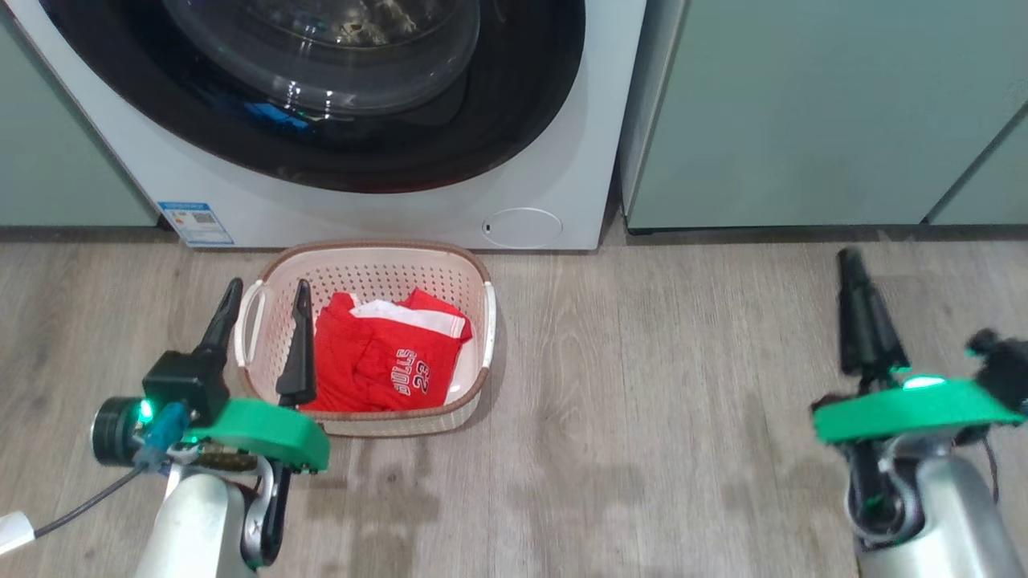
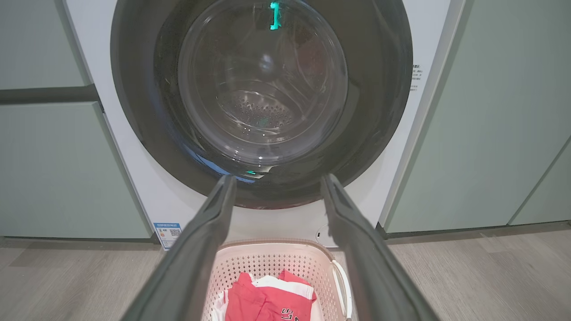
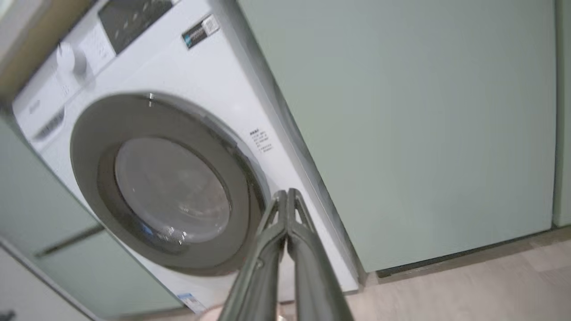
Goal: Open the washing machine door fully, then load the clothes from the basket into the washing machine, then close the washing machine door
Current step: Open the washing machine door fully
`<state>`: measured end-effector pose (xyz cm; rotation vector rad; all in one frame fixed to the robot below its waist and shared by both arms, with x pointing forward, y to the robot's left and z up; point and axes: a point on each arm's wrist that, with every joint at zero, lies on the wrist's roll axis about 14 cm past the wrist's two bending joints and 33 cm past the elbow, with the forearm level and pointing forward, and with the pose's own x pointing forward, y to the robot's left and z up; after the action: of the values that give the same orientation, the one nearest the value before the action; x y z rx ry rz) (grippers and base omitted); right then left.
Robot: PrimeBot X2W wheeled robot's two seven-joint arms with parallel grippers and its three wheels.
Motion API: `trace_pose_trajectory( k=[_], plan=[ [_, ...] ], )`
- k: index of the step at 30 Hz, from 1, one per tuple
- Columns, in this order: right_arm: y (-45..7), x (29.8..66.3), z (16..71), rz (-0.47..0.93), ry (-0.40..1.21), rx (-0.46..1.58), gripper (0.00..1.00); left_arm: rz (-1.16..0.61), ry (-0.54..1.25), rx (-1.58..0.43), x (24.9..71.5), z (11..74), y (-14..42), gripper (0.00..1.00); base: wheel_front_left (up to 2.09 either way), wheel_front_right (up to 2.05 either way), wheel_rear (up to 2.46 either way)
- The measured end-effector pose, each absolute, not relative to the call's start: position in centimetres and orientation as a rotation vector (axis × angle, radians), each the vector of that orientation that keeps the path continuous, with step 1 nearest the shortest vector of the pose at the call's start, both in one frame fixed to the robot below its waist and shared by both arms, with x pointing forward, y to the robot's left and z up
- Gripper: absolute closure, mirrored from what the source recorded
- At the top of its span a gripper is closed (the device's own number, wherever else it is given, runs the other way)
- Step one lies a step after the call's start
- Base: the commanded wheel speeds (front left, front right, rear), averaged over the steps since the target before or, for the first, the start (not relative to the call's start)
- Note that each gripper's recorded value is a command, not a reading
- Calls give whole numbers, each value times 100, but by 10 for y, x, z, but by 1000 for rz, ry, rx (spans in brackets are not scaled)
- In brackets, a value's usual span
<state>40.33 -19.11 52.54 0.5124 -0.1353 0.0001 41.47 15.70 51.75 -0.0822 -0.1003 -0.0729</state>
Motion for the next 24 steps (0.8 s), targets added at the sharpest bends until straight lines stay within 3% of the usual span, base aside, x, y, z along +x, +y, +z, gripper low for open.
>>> trace_pose_trajectory(
  k=[6, 11, 17, 24],
  plan=[
    [-210, 425, 534, -75, -214, 1000, 100, -73, -106, -87, 423, 517, 157, 0, 0, 0, 0],
    [-218, 461, 529, -85, -187, 1312, 100, -77, -132, -94, 441, 523, 155, 0, 0, 0, 0],
    [-213, 517, 518, -35, -90, 1416, 100, -86, -139, -107, 464, 519, 153, 0, 0, 0, 0],
    [-192, 572, 504, 48, 43, 1393, 100, -79, -132, -119, 485, 507, 155, 0, 0, 0, 0]
  ],
)
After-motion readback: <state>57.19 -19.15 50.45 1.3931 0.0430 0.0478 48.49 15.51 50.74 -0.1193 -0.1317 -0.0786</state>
